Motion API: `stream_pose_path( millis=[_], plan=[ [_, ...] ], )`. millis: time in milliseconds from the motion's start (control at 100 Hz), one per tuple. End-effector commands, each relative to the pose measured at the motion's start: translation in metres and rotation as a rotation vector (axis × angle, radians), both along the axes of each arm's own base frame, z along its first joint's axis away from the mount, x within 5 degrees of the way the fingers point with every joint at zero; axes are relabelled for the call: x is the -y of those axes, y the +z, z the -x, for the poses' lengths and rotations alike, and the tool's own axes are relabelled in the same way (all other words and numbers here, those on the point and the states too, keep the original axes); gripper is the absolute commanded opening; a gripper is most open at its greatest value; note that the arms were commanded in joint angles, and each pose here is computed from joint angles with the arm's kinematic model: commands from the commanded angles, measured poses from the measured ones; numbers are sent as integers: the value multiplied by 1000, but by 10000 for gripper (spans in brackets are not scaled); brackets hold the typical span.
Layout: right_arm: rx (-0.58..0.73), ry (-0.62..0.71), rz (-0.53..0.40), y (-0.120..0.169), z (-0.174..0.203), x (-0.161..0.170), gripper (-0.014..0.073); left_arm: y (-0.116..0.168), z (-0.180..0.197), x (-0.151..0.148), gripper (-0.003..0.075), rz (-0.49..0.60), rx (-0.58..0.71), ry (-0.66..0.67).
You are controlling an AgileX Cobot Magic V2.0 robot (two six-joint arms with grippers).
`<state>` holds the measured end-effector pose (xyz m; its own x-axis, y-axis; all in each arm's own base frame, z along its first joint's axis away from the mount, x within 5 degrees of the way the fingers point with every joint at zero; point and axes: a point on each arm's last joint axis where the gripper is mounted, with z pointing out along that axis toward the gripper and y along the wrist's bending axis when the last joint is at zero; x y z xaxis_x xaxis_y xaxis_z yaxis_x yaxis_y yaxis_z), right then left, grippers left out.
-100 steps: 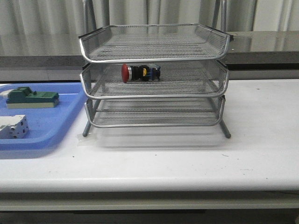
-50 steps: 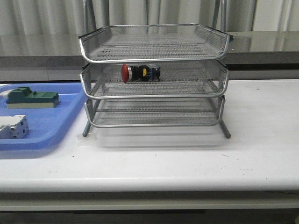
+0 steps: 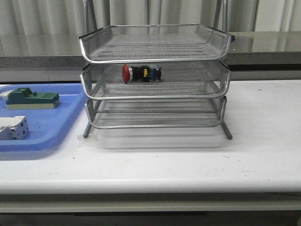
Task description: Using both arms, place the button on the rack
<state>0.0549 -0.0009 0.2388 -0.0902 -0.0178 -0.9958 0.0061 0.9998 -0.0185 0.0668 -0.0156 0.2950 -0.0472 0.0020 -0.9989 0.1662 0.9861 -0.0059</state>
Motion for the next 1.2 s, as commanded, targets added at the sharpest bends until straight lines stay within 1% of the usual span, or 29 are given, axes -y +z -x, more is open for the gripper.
stream_pose_path(
  millis=[0, 150, 380, 550, 700, 1190],
  plan=[
    [138, 4, 2, 8, 3, 0, -57, 14, 0, -4, -20, 37, 73, 40],
    [156, 30, -1, -7, 7, -2, -57, 14, 0, -4, -20, 37, 73, 40],
    [134, 135, -6, -24, 3, -7, -57, 14, -1, -4, -20, 37, 72, 40],
    [170, 150, -15, -34, 0, -9, -57, 14, -1, -4, -20, 37, 72, 40],
    [193, 152, -20, -32, 0, -9, -57, 14, -1, -4, -20, 37, 72, 40],
    [188, 152, -21, -32, 0, -9, -57, 14, -1, -4, -20, 37, 72, 40]
  ],
)
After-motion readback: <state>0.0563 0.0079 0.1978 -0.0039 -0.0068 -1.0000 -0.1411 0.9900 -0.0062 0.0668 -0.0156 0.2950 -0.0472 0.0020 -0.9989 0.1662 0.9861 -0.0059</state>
